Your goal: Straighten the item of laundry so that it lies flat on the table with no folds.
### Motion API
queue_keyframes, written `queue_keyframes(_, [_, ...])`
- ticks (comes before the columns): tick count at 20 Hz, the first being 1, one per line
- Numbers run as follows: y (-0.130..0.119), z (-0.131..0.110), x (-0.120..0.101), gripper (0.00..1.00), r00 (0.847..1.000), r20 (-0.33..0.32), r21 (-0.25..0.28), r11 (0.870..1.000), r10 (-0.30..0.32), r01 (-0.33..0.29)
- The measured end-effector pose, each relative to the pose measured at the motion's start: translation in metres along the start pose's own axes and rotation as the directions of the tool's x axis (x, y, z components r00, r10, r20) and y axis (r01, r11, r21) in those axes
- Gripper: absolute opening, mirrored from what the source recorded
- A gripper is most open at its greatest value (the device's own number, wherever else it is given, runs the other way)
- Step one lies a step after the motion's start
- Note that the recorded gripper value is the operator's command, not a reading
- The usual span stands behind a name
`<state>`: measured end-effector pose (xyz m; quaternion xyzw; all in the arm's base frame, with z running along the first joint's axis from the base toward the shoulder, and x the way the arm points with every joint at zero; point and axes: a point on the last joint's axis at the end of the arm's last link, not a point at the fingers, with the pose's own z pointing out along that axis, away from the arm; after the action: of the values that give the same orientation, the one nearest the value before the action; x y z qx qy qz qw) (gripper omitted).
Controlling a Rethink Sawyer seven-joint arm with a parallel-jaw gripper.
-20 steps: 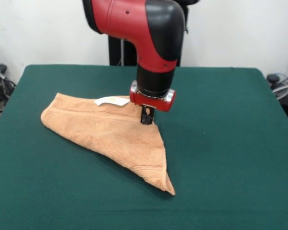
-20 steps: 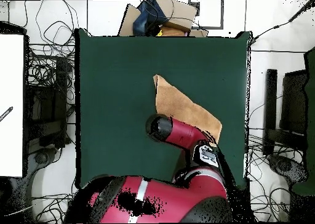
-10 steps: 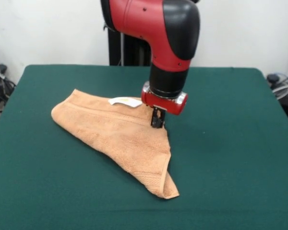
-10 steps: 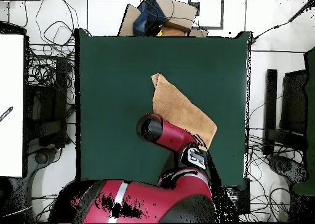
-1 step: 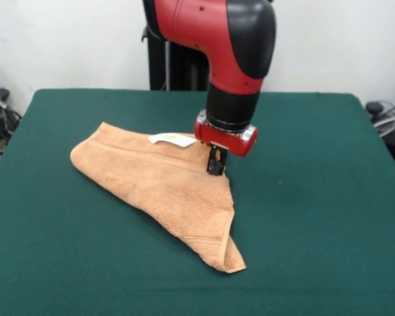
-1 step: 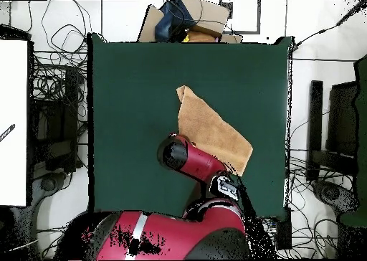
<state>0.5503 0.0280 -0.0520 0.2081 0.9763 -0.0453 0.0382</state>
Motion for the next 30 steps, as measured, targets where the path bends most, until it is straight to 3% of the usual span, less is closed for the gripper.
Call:
queue_keyframes(9, [0.008, -0.003, 0.013, 0.0, 0.999, 0.031, 0.003, 1.0, -0.017, 0.017])
queue_keyframes(18, [0.032, -0.008, 0.047, 0.0, 0.997, 0.008, 0.005, 0.997, -0.075, 0.075])
queue_keyframes(30, [0.026, -0.01, 0.065, 0.0, 0.998, -0.014, -0.005, 0.998, -0.059, 0.059])
